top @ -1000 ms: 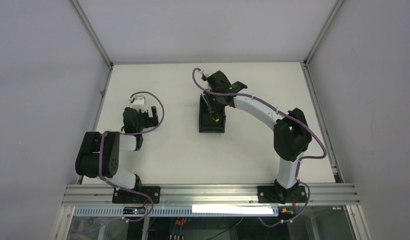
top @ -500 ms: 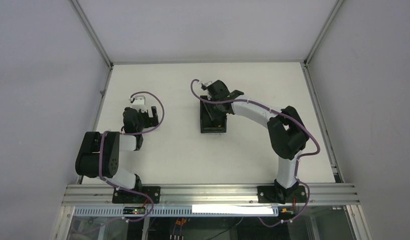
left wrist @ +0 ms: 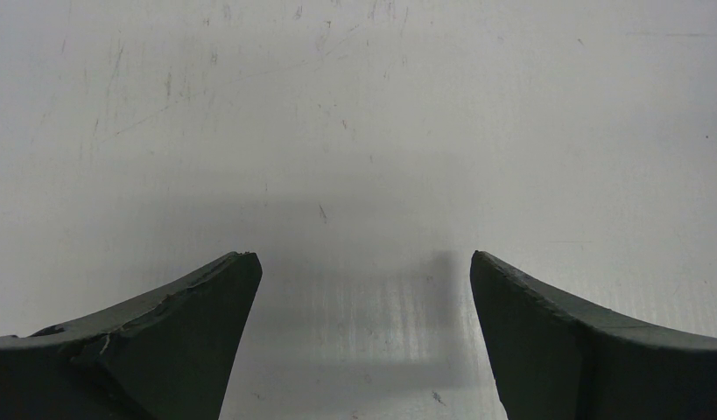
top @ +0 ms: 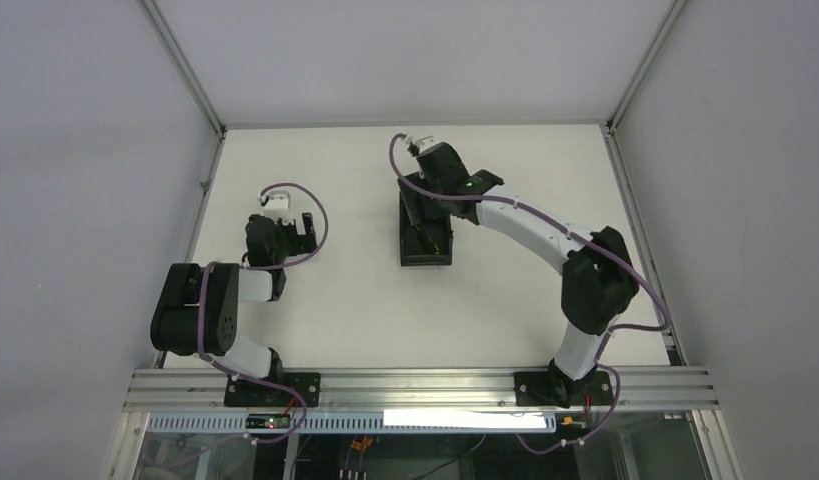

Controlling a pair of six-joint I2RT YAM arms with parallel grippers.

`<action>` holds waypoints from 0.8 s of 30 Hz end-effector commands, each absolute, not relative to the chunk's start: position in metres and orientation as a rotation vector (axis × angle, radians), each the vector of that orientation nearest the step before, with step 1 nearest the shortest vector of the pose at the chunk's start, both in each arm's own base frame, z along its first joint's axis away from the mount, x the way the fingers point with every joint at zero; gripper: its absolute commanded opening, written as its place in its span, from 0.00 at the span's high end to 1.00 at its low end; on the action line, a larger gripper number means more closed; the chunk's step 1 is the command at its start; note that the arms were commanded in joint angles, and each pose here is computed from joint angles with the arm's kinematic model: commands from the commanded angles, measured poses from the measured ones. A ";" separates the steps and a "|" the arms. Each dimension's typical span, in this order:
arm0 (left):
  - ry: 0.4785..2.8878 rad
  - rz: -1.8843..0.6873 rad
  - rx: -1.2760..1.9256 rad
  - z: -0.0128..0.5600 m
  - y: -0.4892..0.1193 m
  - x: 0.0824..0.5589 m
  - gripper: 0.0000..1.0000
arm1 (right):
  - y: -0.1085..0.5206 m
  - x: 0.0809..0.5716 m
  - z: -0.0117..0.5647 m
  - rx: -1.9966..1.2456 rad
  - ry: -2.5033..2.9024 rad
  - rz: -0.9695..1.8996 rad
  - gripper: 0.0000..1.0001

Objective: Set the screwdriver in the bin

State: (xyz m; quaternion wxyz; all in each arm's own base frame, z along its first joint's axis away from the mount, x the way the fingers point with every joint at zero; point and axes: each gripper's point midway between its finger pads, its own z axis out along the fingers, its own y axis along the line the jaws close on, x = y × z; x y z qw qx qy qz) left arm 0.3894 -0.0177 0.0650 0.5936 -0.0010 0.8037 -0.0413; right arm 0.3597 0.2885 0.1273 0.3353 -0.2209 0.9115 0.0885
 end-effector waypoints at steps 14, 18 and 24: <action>1.817 -0.104 0.000 0.080 -0.018 0.393 0.01 | 0.034 0.369 0.207 0.275 2.322 0.013 0.01; 1.819 -0.105 0.001 0.079 -0.018 0.393 0.01 | -0.008 0.365 0.199 0.341 2.341 -0.109 0.01; 1.819 -0.104 0.000 0.079 -0.018 0.393 0.01 | -0.021 0.365 0.192 0.368 2.339 -0.153 0.01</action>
